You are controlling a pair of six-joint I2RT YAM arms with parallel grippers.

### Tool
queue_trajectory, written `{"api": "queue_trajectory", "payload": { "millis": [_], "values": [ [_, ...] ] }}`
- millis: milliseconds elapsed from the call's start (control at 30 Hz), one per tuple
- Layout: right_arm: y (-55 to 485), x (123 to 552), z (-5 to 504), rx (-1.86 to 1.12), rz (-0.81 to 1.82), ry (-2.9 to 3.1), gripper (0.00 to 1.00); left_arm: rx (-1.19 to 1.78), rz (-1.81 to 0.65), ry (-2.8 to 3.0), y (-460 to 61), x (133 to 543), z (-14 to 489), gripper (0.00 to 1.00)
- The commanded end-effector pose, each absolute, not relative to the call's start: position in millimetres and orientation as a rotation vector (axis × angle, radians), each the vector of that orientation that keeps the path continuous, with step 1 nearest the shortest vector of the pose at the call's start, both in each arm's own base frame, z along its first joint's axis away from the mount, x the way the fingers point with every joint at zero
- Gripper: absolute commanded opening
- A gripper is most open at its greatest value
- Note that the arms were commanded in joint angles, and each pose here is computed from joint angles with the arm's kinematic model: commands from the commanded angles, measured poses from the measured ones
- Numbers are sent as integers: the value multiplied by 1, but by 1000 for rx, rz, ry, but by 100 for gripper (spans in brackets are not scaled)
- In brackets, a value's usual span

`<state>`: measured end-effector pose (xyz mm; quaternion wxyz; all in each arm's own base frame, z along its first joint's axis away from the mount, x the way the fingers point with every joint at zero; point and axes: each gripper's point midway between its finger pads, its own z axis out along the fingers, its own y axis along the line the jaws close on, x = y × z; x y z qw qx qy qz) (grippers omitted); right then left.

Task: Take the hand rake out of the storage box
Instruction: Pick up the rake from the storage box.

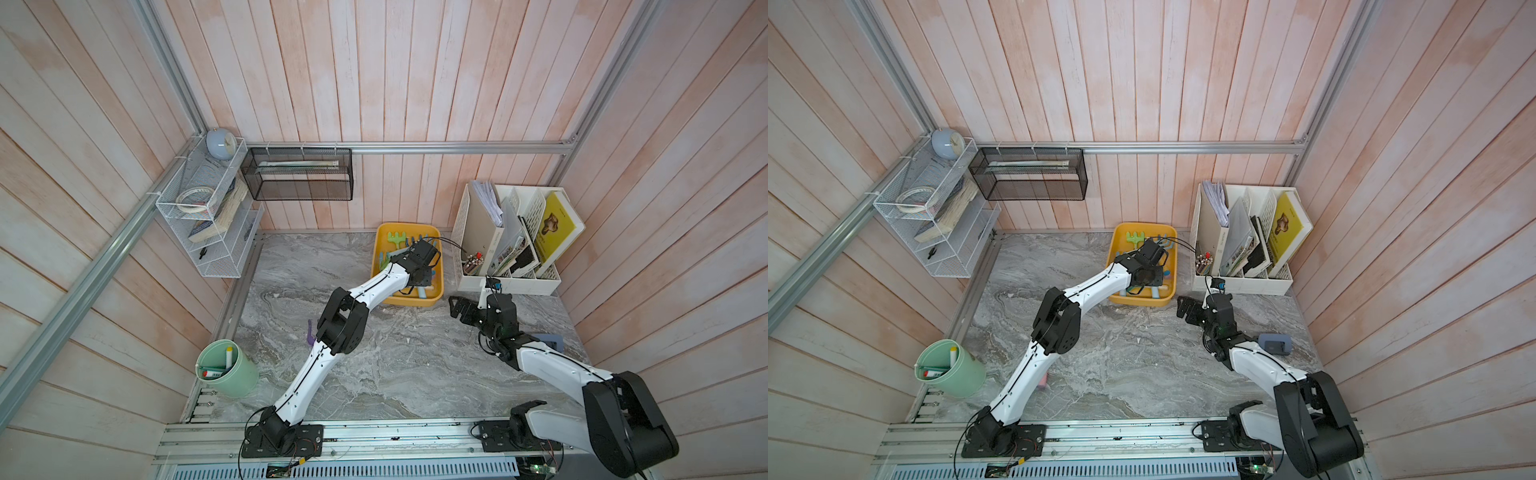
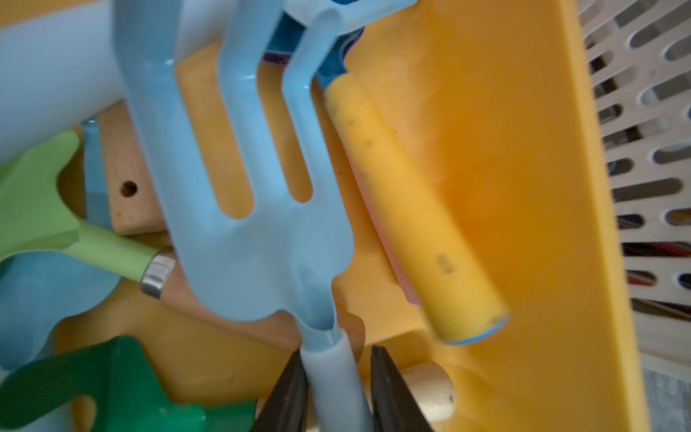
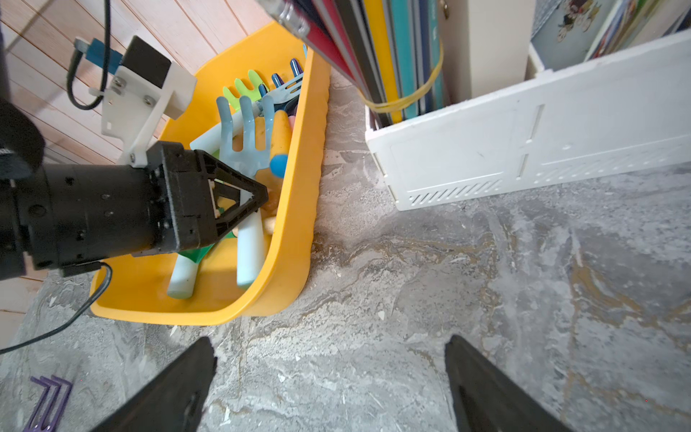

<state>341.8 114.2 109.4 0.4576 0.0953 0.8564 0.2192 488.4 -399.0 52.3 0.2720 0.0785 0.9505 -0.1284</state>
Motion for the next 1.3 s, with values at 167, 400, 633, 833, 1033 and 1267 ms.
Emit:
{"api": "queue_trajectory", "payload": {
  "millis": [167, 400, 633, 833, 1033, 1267],
  "values": [
    [113, 342, 109, 241, 546, 2105, 98, 264, -311, 2528, -383, 477, 78, 23],
    [114, 341, 109, 239, 554, 2102, 98, 229, -487, 2370, -371, 465, 146, 19],
    [115, 340, 110, 236, 567, 2100, 98, 161, -713, 2248, -337, 448, 179, 11],
    [115, 338, 113, 233, 572, 2092, 98, 205, -798, 2253, -314, 398, 192, 9],
    [125, 336, 120, 203, 635, 2073, 98, 187, -851, 2323, -263, 312, 169, 0],
    [171, 343, 121, 73, 655, 2126, 92, 53, -914, 2430, -213, 230, 99, 0]
  ]
}}
